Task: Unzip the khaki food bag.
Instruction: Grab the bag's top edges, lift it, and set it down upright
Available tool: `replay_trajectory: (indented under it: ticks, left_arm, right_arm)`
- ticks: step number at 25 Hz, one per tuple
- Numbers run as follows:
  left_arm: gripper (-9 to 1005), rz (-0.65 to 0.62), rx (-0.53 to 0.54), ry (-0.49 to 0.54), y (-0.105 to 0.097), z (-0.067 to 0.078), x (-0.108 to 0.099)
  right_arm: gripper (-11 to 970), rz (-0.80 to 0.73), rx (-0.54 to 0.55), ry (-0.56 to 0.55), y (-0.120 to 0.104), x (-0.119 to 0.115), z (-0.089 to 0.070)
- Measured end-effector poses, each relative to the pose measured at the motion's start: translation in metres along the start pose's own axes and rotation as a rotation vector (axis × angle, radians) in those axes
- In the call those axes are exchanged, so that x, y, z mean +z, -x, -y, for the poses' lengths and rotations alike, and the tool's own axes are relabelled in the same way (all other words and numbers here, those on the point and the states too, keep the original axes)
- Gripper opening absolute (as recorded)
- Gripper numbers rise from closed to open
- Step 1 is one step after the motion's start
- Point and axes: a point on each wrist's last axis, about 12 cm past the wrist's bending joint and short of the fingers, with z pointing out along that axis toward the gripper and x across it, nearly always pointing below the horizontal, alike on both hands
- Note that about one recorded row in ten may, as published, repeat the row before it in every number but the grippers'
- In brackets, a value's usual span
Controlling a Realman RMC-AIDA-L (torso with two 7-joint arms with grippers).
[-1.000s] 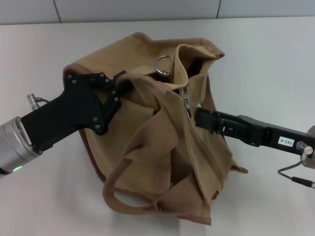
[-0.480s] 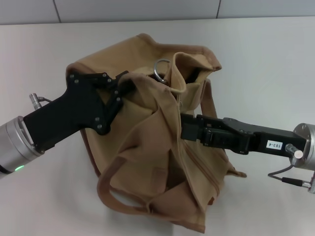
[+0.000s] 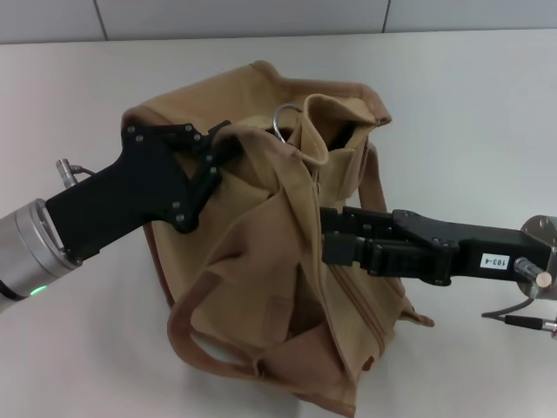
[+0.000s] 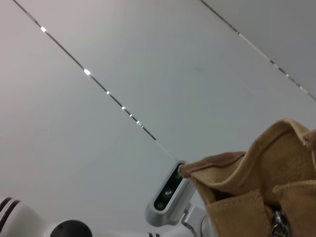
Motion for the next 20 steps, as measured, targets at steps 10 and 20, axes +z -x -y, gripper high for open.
replay_trajectory:
  ticks: [10, 20]
  left_arm:
    - [48, -0.003, 0.003, 0.0, -0.0002, -0.0016, 0.0024]
    - [47, -0.004, 0.001, -0.001, -0.0005, -0.0008, 0.0023]
  right_arm:
    - [777, -0.002, -0.002, -0.018, -0.001, -0.0023, 0.001]
    - [761, 0.006, 0.035, -0.051, 0.0004, -0.002, 0.0052]
